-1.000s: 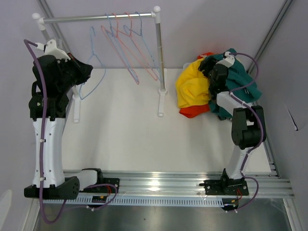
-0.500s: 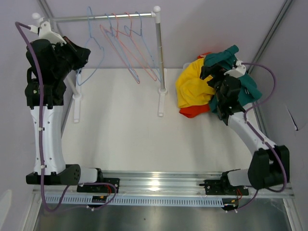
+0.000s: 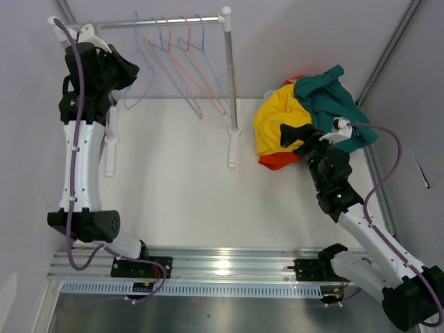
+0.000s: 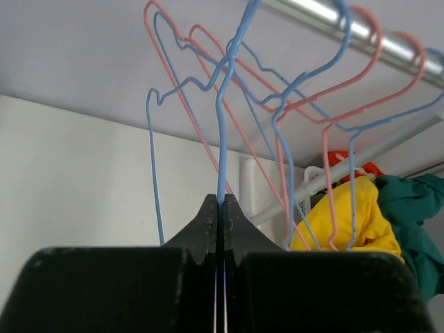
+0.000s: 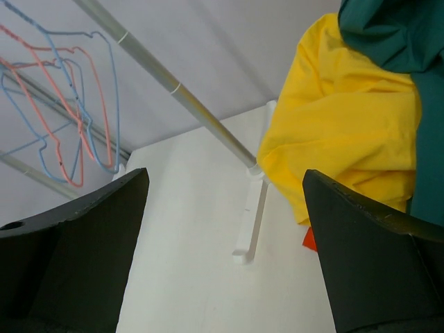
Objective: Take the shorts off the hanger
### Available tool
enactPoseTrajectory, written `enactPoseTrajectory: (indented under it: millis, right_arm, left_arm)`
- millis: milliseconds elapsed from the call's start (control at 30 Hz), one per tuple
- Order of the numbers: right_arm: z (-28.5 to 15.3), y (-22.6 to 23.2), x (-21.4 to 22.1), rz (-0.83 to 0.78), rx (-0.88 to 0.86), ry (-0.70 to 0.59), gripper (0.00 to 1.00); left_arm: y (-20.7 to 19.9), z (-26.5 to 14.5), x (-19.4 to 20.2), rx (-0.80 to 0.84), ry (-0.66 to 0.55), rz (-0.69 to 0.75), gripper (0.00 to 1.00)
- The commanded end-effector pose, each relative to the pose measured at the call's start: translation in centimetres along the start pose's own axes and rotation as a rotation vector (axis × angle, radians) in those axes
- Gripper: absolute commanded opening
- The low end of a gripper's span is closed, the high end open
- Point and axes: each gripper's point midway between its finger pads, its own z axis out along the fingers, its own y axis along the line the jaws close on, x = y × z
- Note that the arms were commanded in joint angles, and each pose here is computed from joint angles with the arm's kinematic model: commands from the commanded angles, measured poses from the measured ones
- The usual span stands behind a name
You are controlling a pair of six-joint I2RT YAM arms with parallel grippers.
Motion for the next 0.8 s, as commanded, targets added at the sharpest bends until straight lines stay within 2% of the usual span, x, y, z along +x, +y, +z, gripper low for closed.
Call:
enactPoseTrajectory:
  millis: [0, 67, 233, 333, 367, 400, 433, 500, 533, 567, 600, 633, 667, 733, 767]
  right_arm:
    - [-1.0, 0.4, 0.5, -0.027, 0.004, 0.010, 1.00]
    - [-1.4, 0.2, 0.9, -0.035, 0.014, 0.016, 0.99]
    - [-1.7, 0.6, 1.6, -0.032, 0.005, 0.035, 0.99]
    - [-2.0, 1.1, 1.5, -0.041, 0.002, 0.042, 0.99]
    - [-2.1, 0.9, 1.8, -0.050, 0.018, 0.061, 0.99]
    - [-2.1, 0.5, 1.0, -0.049, 0.057, 0.039, 0.99]
    - [-2.5, 0.0, 1.5, -0.060, 0.093, 0.066, 0.99]
    - [-2.8, -0.2, 0.9, -0.078, 0.120, 0.069, 0.99]
    - [-3.3, -0.4, 0.8, -0.103, 0.141, 0.094, 0.99]
    - [-3.6, -0.4, 0.5, -0.108, 0.147, 0.102, 0.99]
    - [-4.1, -0.2, -0.2, -0.109, 0.139, 0.097, 0.99]
    - [-4.6, 0.0, -0.3, -0.115, 0.130, 0.119, 0.99]
    - [-5.1, 0.1, -0.4, -0.114, 0.123, 0.125, 1.00]
    - [-6.6, 0.2, -0.7, -0.103, 0.108, 0.145, 0.99]
    - [-7.2, 0.2, -0.7, -0.098, 0.095, 0.155, 0.99]
  left_arm:
    - [0.5, 1.5, 0.1, -0.003, -0.014, -0.011, 0.00]
    - [0.2, 1.3, 0.7, 0.013, -0.003, -0.024, 0.00]
    - [-0.7, -1.9, 0.6, 0.039, -0.033, -0.008, 0.00]
    - [-0.8, -3.6, 0.7, 0.041, -0.030, 0.010, 0.21]
    - [-0.8, -4.0, 0.9, 0.041, -0.027, 0.014, 0.42]
    - [-0.6, -4.3, 1.2, 0.035, -0.019, 0.017, 0.53]
    - [-0.7, -5.1, 1.1, 0.035, -0.029, 0.027, 0.69]
    - [-0.8, -6.1, 1.3, 0.039, -0.029, 0.039, 0.83]
    - [-0.3, -6.1, 2.7, 0.036, 0.004, 0.047, 0.91]
    - [-0.8, -7.8, 2.3, 0.056, -0.022, 0.056, 0.97]
    - [-1.3, -8.6, 2.6, 0.086, -0.022, 0.064, 0.99]
    - [-0.3, -8.2, 4.9, 0.082, 0.018, 0.072, 0.99]
    - [-0.8, -10.3, 4.5, 0.106, -0.020, 0.086, 0.99]
    - [0.1, -10.9, 7.6, 0.119, 0.023, 0.100, 0.99]
    - [0.1, -12.3, 8.5, 0.142, 0.004, 0.110, 0.99]
